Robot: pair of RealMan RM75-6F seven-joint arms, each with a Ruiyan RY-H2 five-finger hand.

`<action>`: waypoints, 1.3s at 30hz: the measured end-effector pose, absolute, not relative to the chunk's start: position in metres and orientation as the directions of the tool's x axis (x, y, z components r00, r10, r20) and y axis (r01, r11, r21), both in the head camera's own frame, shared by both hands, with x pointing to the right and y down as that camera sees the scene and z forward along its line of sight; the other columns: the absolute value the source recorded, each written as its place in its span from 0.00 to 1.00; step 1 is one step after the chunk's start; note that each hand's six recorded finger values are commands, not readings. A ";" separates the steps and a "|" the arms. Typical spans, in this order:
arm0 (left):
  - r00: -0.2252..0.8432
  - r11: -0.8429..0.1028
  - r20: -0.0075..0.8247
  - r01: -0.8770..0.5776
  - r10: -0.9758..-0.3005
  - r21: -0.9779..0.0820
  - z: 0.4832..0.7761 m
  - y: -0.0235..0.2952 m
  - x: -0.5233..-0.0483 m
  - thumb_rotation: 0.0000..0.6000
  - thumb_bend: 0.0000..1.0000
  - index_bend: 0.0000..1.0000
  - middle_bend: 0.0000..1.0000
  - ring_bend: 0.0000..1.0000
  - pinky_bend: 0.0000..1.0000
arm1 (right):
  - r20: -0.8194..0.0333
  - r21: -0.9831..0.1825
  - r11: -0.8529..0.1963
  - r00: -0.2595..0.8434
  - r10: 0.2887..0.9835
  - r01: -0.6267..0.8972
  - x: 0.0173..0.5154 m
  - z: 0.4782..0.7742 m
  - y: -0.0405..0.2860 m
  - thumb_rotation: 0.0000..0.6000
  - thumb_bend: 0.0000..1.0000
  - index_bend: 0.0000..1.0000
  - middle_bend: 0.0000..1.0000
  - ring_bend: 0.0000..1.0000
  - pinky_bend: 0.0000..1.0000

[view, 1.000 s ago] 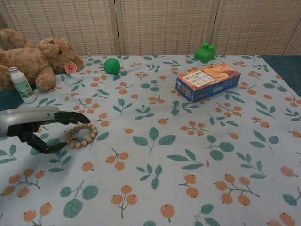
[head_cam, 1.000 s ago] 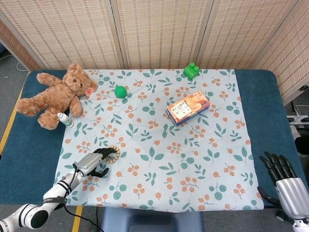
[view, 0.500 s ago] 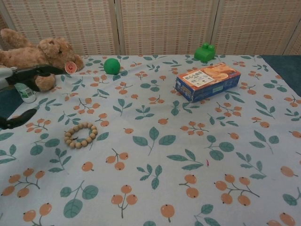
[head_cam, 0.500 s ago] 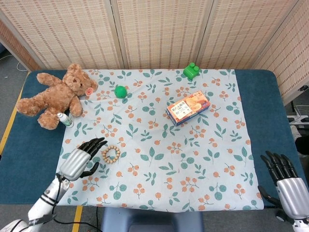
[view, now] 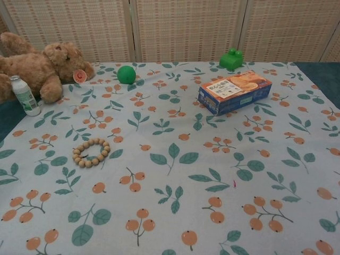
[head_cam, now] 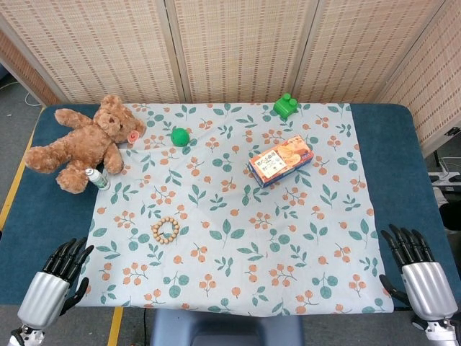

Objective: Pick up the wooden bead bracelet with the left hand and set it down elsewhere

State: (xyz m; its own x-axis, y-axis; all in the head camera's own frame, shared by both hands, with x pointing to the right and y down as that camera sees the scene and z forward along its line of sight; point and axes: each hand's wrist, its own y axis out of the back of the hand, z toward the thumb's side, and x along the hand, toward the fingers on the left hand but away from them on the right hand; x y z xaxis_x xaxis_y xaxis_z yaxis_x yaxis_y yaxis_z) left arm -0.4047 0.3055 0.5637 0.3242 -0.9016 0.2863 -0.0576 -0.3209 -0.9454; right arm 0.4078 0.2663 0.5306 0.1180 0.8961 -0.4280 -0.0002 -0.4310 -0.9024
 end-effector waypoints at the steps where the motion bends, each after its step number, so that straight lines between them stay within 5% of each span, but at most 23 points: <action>1: 0.321 -0.321 0.290 -0.046 -0.901 -0.946 0.563 0.307 -0.406 1.00 0.51 0.00 0.00 0.00 0.10 | -0.430 -0.902 -0.432 0.114 0.896 -0.004 0.408 0.531 0.266 1.00 0.20 0.00 0.00 0.00 0.00; 13: 0.280 -0.288 0.279 0.010 -0.918 -0.958 0.558 0.299 -0.418 1.00 0.51 0.00 0.00 0.00 0.07 | -0.470 -0.883 -0.469 0.040 0.882 -0.015 0.420 0.554 0.243 1.00 0.20 0.00 0.00 0.00 0.00; 23: 0.251 -0.334 0.329 0.023 -0.911 -0.942 0.569 0.296 -0.422 1.00 0.51 0.00 0.00 0.00 0.21 | -0.584 -0.811 -0.585 0.054 0.810 0.011 0.414 0.590 0.155 1.00 0.20 0.00 0.00 0.00 0.00; 32: 0.229 -0.331 0.332 0.042 -0.915 -0.943 0.570 0.295 -0.427 1.00 0.51 0.00 0.00 0.00 0.22 | -0.599 -0.801 -0.598 -0.004 0.801 0.025 0.407 0.608 0.058 1.00 0.20 0.00 0.00 0.00 0.00; 39: 0.229 -0.337 0.335 0.030 -0.914 -0.941 0.568 0.296 -0.427 1.00 0.52 0.00 0.00 0.00 0.22 | -0.553 -0.832 -0.555 -0.046 0.832 -0.025 0.416 0.607 0.051 1.00 0.20 0.00 0.00 0.00 0.00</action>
